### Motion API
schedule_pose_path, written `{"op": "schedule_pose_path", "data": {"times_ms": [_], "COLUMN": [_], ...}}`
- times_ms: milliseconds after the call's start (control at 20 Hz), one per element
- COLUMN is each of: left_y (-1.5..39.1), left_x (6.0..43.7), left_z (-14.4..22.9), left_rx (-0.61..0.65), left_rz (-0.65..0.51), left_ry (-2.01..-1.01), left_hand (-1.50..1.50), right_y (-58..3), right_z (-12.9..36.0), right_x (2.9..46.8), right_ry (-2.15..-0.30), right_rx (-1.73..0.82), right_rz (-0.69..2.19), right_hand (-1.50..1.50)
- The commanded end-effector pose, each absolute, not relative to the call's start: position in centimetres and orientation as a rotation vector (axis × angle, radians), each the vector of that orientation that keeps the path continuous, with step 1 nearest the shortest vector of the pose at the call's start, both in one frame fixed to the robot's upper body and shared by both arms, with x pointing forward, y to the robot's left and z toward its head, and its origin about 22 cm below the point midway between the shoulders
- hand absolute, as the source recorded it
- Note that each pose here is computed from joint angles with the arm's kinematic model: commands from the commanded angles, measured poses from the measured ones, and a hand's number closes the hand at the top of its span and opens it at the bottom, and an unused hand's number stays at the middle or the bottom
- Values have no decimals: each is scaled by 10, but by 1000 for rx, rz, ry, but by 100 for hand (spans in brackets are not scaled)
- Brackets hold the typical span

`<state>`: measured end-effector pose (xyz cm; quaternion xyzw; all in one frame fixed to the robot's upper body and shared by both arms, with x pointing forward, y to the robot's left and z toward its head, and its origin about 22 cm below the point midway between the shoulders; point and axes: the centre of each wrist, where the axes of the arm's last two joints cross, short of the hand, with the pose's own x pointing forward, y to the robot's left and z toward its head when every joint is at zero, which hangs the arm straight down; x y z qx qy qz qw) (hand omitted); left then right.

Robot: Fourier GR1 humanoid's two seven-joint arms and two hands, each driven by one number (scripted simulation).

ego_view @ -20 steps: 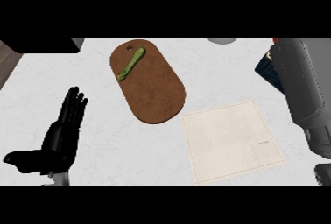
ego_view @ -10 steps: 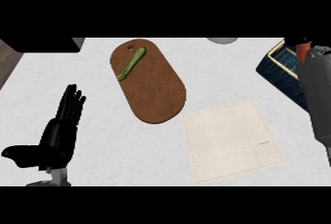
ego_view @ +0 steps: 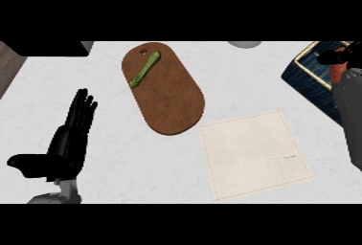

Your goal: Pick the sweet potato from the placemat and place it in the basket

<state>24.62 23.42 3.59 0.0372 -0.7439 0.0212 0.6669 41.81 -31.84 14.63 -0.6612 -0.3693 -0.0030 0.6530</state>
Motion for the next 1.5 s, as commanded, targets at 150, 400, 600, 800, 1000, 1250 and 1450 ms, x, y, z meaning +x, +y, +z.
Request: {"op": "schedule_pose_path", "data": {"times_ms": [150, 400, 600, 800, 1000, 1250, 1450], "left_y": [237, 248, 236, 232, 231, 241, 230], "left_x": [242, 246, 254, 236, 238, 242, 243], "left_z": [39, 40, 32, 37, 34, 35, 35], "left_rx": [67, 77, 91, 94, 87, 86, 87], "left_rz": [47, 42, 52, 41, 37, 48, 59], "left_ry": [-1670, -1680, -1682, -1670, -1680, -1677, -1671], "left_hand": [0, 0, 0, 0, 0, 0, 0], "right_y": [-341, -373, -371, -370, -373, -376, -375], "right_z": [125, 119, 111, 111, 84, 117, 143], "right_x": [408, 402, 389, 402, 394, 395, 391], "right_ry": [-837, -809, -791, -794, -880, -1036, -1068], "right_rx": [-1488, -1506, -1435, -1449, -1463, -1531, -1641], "right_rz": [-46, -150, -123, -103, -167, -232, -306], "right_hand": [150, 150, -150, -150, -150, -150, -150]}}
